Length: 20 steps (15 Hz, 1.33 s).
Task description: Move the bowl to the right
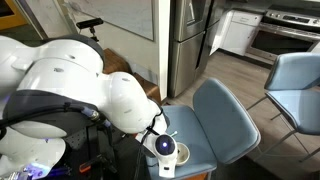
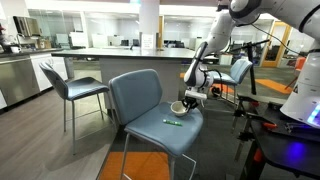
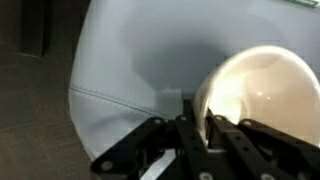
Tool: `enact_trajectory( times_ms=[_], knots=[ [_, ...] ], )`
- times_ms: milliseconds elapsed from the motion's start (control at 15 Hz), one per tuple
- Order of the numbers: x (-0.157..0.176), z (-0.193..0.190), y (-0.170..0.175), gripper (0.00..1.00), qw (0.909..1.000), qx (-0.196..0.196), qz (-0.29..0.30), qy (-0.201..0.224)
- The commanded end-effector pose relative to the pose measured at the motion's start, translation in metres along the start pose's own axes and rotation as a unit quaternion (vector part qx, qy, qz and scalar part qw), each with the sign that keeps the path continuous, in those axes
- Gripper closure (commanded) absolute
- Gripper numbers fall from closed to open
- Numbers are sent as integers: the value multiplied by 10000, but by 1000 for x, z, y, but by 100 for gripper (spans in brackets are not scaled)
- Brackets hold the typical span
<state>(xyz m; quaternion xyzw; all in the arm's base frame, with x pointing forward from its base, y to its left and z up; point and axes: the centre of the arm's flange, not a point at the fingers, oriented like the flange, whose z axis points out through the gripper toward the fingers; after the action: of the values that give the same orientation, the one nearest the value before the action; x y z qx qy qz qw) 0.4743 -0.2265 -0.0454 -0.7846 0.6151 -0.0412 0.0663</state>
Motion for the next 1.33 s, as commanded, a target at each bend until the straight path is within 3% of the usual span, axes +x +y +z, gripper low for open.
enact_trajectory(
  times_ms=[0,133,400,600,1067,1267],
  knots=[
    [1,1,1,63,9998,163,-58,54],
    [0,1,1,55,9998,164,-47,54],
    [-1,-4,1,25,9999,68,-76,123],
    [-7,-15,1,3,9988,-226,-322,282],
    [-32,-66,-27,0,9867,-531,-1305,808],
    [-51,-100,-50,0,9774,-665,-1918,586]
  ],
)
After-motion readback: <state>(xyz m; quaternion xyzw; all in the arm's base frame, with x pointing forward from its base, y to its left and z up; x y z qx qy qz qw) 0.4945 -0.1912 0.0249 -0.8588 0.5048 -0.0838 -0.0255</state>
